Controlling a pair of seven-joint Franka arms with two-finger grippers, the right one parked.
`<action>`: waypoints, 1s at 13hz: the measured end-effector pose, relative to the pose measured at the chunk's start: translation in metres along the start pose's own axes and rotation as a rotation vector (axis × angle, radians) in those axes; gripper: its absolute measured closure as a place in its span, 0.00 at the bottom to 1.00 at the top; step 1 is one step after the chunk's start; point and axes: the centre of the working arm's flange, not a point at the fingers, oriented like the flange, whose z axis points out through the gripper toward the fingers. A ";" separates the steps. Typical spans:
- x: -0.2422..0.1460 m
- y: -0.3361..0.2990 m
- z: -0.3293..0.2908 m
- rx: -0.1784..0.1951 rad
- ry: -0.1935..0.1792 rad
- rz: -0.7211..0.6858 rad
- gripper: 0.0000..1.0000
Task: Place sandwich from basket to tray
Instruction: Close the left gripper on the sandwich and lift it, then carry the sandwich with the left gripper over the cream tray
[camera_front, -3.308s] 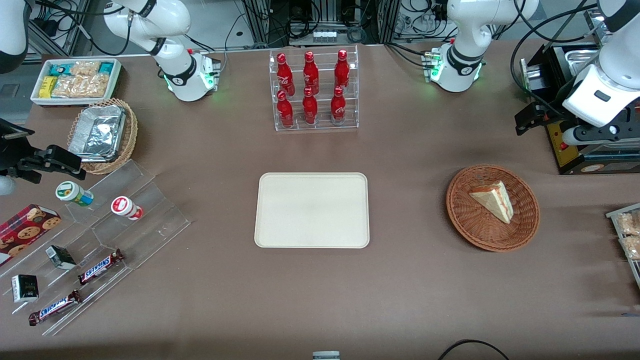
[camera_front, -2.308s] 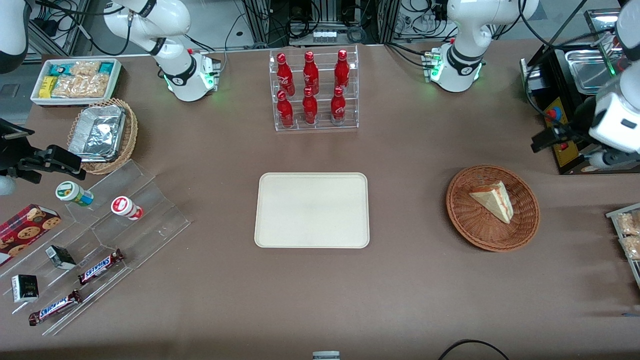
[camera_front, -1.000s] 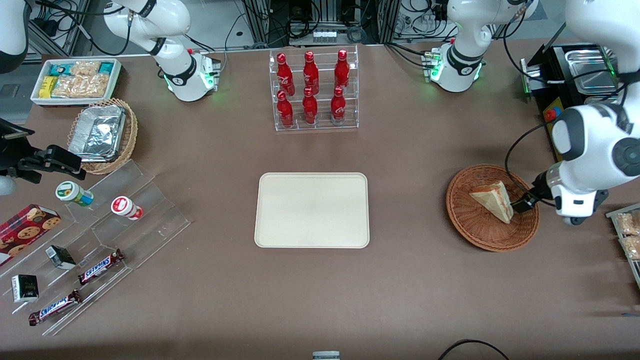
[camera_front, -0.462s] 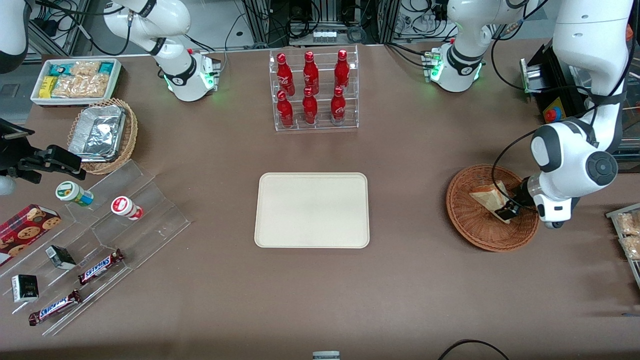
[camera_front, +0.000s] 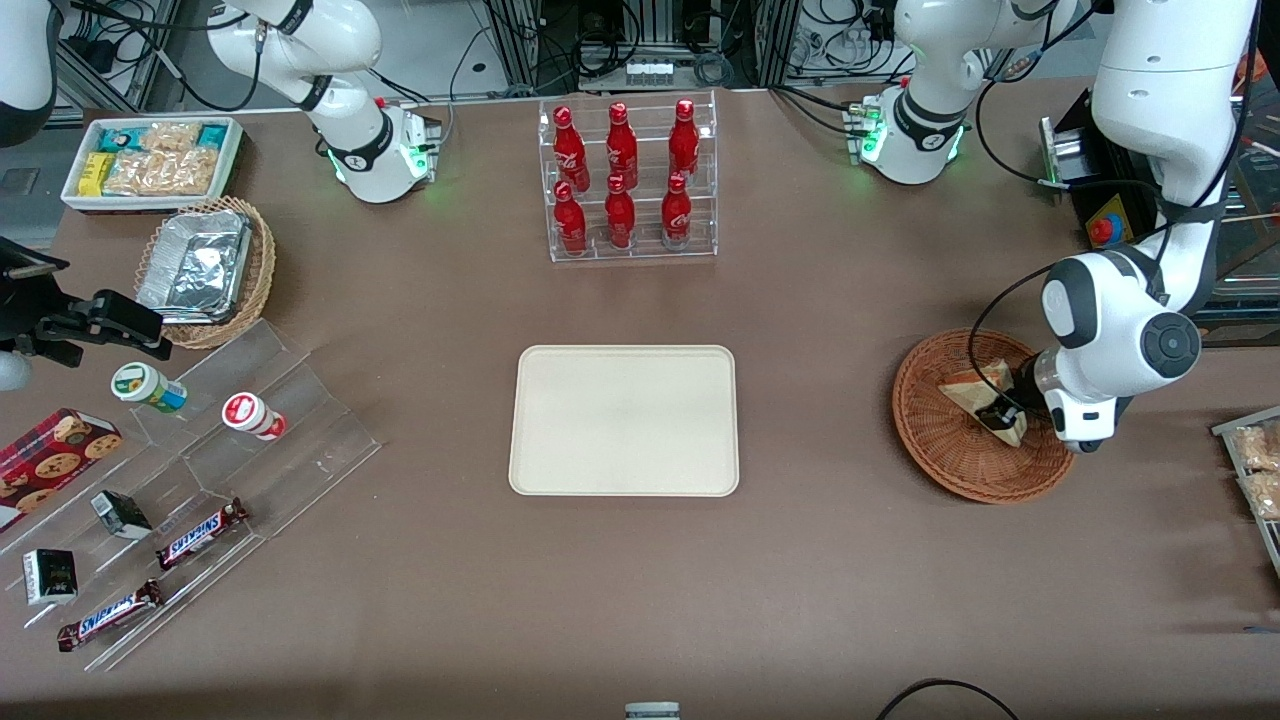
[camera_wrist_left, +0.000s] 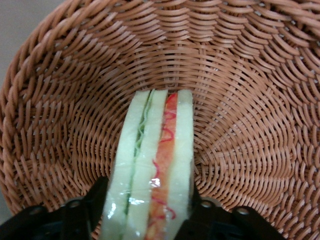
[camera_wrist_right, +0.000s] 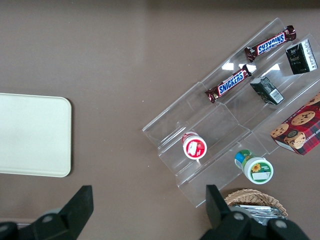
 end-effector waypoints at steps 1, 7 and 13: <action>0.000 0.000 0.000 0.001 -0.001 0.000 0.46; -0.005 0.008 -0.069 0.017 -0.052 0.050 0.68; -0.086 0.111 -0.141 0.005 -0.017 0.373 0.74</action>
